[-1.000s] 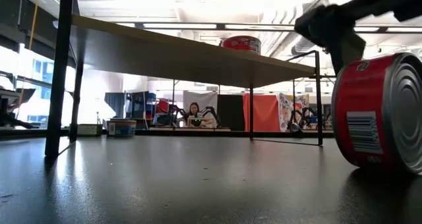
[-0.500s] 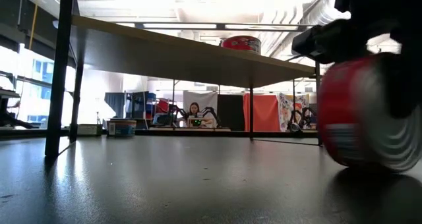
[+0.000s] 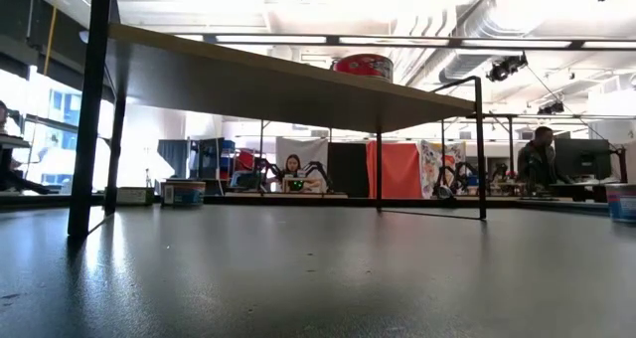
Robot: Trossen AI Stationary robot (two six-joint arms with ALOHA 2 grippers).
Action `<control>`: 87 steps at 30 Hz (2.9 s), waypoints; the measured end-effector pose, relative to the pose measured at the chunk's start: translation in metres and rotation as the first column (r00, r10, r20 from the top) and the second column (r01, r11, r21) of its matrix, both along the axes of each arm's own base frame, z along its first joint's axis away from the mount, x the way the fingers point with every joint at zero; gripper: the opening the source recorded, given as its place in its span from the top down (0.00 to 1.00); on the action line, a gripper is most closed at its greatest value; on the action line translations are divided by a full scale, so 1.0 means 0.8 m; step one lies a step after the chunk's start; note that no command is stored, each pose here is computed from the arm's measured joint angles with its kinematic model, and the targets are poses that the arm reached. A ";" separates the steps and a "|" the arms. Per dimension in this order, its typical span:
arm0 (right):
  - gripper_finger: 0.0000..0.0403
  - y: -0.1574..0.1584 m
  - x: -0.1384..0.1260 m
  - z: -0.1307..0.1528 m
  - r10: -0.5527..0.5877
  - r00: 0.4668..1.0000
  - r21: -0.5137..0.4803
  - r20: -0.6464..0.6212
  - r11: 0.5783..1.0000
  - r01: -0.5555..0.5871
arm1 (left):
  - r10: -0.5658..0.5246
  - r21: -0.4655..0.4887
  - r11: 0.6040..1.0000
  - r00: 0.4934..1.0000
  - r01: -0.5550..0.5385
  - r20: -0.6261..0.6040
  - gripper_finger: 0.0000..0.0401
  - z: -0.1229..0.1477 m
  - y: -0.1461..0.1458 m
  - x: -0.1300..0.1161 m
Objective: Stack canned seafood by type on shelf
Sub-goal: Stack the red tuna can on the top of the other red tuna cans on the shelf
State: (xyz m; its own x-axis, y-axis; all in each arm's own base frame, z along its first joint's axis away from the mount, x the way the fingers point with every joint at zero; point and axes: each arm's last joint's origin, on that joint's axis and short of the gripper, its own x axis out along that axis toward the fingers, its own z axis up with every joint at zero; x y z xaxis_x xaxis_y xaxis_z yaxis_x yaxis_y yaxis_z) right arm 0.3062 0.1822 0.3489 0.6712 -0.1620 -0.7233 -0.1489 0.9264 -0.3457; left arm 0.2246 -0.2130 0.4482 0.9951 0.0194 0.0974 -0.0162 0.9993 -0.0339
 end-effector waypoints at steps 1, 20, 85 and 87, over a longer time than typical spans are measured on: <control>0.71 -0.008 0.002 0.007 -0.024 0.999 -0.063 0.022 0.998 0.026 | -0.010 -0.002 1.000 1.000 0.010 -0.001 1.00 -0.001 -0.001 0.001; 0.68 -0.183 0.046 0.017 -0.360 0.933 -0.500 -0.024 0.813 0.300 | -0.078 -0.064 0.995 0.995 0.075 -0.059 1.00 -0.041 -0.063 -0.001; 0.66 -0.231 0.063 -0.020 -0.448 0.875 -0.457 -0.182 0.827 0.328 | -0.028 -0.039 0.999 0.996 0.025 -0.079 1.00 -0.045 -0.087 -0.035; 0.66 -0.234 0.062 -0.020 -0.454 0.870 -0.461 -0.195 0.825 0.327 | -0.028 -0.037 0.999 0.996 0.025 -0.085 1.00 -0.046 -0.087 -0.035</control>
